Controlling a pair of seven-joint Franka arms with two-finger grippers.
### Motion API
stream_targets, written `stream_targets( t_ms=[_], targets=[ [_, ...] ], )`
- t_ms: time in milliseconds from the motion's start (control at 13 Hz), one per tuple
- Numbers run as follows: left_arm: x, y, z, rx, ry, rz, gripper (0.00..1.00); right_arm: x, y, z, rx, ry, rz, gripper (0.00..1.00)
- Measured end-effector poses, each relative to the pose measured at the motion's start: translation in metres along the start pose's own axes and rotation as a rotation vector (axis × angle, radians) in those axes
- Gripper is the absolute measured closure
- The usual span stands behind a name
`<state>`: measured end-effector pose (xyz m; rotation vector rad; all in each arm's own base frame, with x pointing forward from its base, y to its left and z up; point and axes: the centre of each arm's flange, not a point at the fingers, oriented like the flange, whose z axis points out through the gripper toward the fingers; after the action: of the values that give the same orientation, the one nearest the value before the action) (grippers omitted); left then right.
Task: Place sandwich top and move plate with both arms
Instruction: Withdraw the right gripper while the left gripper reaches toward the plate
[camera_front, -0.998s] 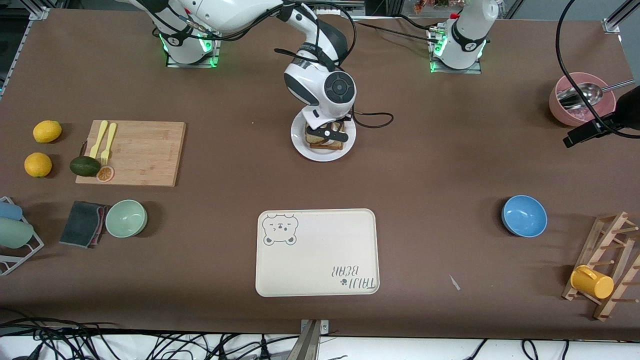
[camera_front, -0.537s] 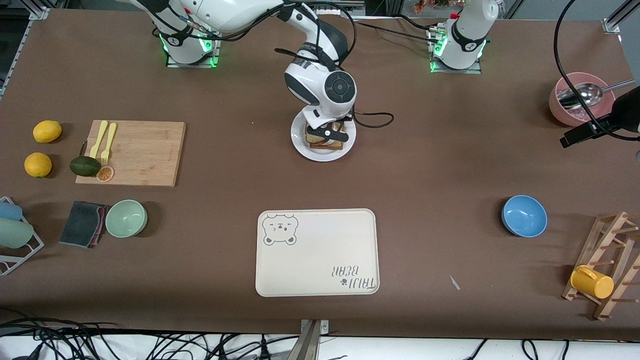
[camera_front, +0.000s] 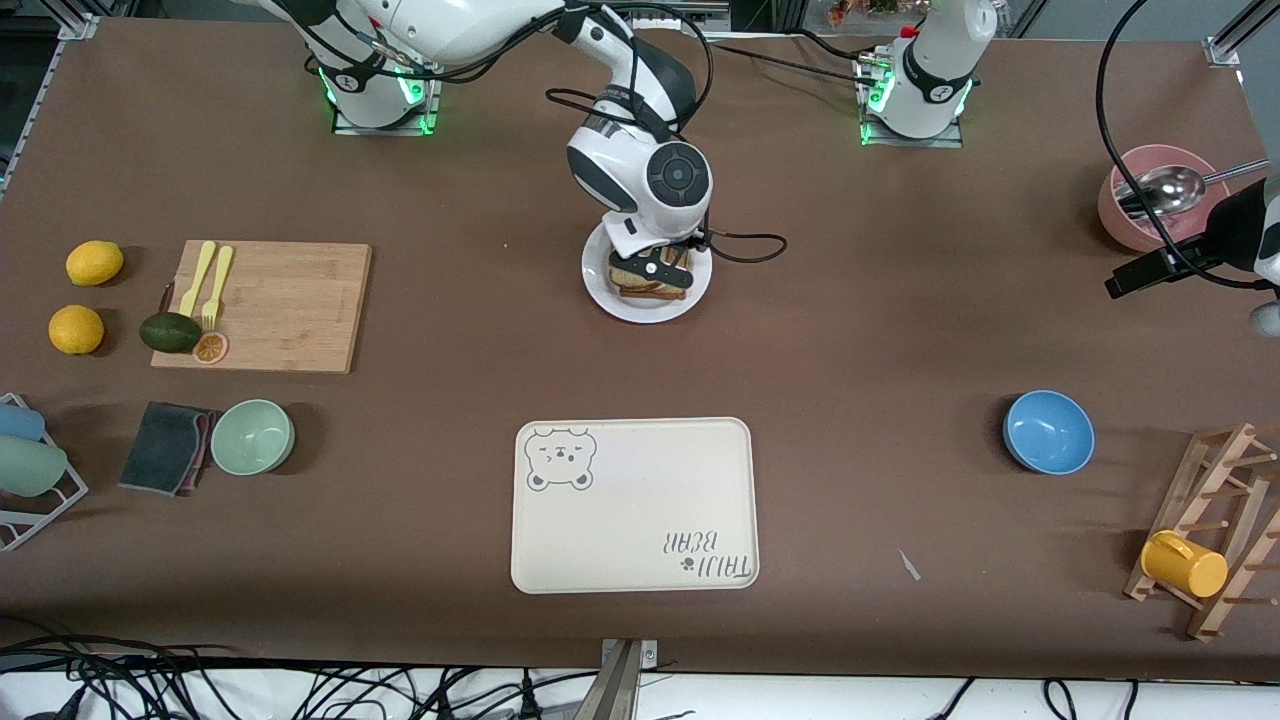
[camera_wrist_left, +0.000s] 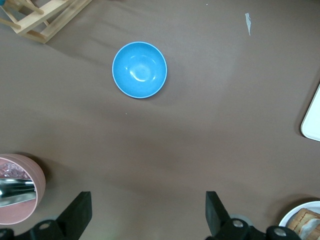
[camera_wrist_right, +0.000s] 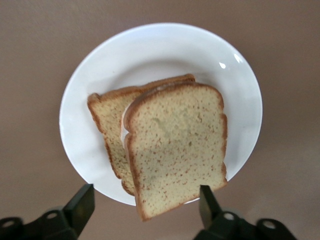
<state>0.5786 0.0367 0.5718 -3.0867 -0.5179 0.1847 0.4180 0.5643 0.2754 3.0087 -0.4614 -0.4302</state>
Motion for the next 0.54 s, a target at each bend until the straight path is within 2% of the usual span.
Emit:
stream_targets(
  t_ms=[77,384,537],
  targets=[
    [0.001,0.001,0.002,0.001,-0.003,-0.01,0.0,0.006,0.003,-0.012,0.001,0.002,0.012,0.0],
    [0.002,0.004,0.006,0.003,-0.01,-0.028,0.0,0.044,0.041,-0.09,0.013,0.046,0.06,0.0],
    [0.002,0.005,0.006,0.004,-0.011,-0.026,0.0,0.083,0.072,-0.117,0.021,0.07,0.03,0.0]
  ],
)
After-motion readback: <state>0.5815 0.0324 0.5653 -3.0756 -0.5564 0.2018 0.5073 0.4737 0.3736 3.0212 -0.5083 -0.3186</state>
